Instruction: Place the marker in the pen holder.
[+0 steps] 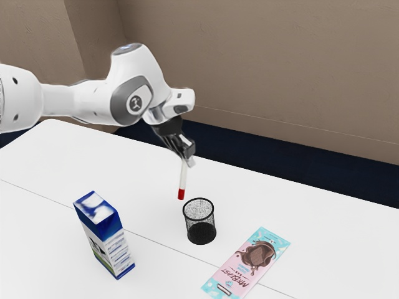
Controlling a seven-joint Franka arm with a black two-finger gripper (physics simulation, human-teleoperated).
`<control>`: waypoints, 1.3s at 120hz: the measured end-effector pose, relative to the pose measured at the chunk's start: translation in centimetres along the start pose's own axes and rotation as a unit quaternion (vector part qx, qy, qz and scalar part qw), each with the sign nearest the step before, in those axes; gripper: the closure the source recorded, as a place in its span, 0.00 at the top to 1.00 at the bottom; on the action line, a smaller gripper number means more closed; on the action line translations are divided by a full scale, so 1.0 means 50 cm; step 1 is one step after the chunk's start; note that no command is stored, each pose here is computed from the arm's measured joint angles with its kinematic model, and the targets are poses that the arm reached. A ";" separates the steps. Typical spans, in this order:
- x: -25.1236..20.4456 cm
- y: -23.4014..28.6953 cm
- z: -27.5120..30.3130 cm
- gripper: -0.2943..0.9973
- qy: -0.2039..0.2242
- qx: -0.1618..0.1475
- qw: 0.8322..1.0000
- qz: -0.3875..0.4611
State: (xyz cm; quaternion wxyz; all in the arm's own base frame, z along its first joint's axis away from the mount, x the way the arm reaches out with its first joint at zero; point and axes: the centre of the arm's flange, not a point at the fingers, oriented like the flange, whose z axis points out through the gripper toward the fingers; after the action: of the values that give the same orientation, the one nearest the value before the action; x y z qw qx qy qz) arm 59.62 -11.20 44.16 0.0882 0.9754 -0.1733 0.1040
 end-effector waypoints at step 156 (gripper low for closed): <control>-0.014 0.046 0.097 0.65 -0.006 -0.028 0.999 0.023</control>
State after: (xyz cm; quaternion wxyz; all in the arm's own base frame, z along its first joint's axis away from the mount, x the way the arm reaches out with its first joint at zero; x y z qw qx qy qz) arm 59.00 -14.10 39.66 0.1124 0.9688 -0.1991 0.0953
